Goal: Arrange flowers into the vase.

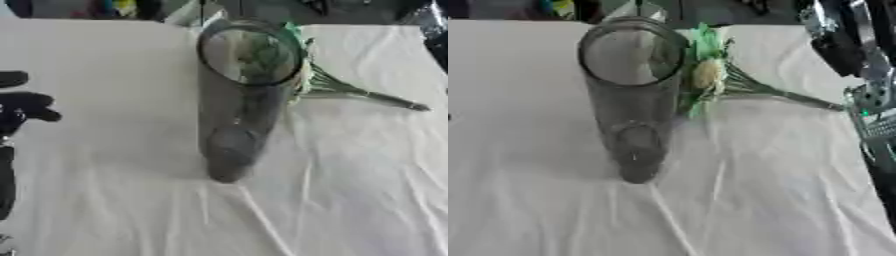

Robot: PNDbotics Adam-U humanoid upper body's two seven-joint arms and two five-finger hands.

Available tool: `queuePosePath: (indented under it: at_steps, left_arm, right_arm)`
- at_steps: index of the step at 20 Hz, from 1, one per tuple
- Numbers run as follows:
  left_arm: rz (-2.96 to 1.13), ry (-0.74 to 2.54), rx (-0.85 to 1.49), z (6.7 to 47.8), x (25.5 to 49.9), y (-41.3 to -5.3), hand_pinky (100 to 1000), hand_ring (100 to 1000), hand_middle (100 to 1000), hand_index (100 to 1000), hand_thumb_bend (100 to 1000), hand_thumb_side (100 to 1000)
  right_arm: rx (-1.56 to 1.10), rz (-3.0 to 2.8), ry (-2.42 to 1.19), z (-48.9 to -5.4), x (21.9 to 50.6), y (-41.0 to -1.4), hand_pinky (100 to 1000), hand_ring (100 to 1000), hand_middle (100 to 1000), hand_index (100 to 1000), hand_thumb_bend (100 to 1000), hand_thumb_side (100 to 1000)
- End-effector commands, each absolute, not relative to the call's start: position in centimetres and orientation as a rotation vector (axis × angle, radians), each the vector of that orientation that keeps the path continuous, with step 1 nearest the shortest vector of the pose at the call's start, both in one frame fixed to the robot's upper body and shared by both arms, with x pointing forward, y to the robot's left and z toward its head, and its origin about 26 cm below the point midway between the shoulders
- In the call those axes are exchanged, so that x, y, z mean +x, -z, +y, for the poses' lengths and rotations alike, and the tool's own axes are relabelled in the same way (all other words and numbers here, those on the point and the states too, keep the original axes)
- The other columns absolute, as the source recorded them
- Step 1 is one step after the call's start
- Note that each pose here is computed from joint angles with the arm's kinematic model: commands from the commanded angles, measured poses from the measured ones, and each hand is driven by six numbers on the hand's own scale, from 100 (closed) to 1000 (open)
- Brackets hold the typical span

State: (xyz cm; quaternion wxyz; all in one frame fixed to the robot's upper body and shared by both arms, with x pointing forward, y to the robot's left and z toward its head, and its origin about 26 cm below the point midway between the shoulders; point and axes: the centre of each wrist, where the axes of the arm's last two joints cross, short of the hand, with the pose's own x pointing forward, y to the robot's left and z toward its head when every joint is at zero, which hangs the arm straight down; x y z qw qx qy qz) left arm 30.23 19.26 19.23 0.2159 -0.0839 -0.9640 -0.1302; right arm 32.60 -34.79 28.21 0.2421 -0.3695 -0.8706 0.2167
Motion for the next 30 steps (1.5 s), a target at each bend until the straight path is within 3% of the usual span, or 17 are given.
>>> queuePosePath:
  at_steps: [1,16,18,25,26,27,28,29,30]
  left_arm:
    - [-2.698,0.373,-0.244,19.1,29.9,-19.7,589,658,729,884,137,1000]
    - [-2.697,0.385,-0.239,19.0,29.9,-19.5,589,657,730,885,134,1000]
    - [-2.696,0.387,-0.240,19.0,29.9,-19.5,589,657,731,885,133,1000]
    - [-2.690,0.384,-0.239,19.0,29.8,-19.3,589,657,731,885,131,1000]
    - [-2.691,0.384,-0.240,19.0,29.8,-19.2,590,657,731,885,131,1000]
    - [-2.691,0.384,-0.243,19.0,29.8,-19.2,590,657,731,885,131,1000]
    - [-2.690,0.384,-0.244,18.9,29.8,-19.2,590,657,732,885,131,1000]
    - [-2.689,0.385,-0.246,18.9,29.8,-19.2,590,657,732,885,131,1000]
    - [-2.688,0.387,-0.247,18.9,29.7,-19.2,590,657,732,885,130,1000]
  right_arm:
    - [-1.045,-2.400,-0.618,-35.0,32.1,-29.5,604,435,428,633,376,1000]
    - [-1.067,-2.392,-0.695,-35.2,32.1,-30.0,628,468,461,666,460,1000]
    - [-1.083,-2.385,-0.767,-35.2,32.3,-30.6,667,521,516,712,539,1000]
    - [-1.094,-2.317,-1.008,-36.1,33.5,-32.1,714,591,594,777,577,1000]
    - [-1.091,-2.304,-1.043,-36.3,33.7,-32.3,731,611,617,801,531,1000]
    - [-1.085,-2.289,-1.078,-36.5,34.0,-32.5,731,611,620,801,593,1000]
    - [-1.080,-2.272,-1.112,-36.7,34.3,-32.7,742,629,639,821,559,1000]
    - [-1.076,-2.253,-1.145,-37.0,34.6,-32.9,746,640,651,828,622,1000]
    - [-1.075,-2.227,-1.178,-37.3,34.9,-33.0,748,647,658,833,629,1000]
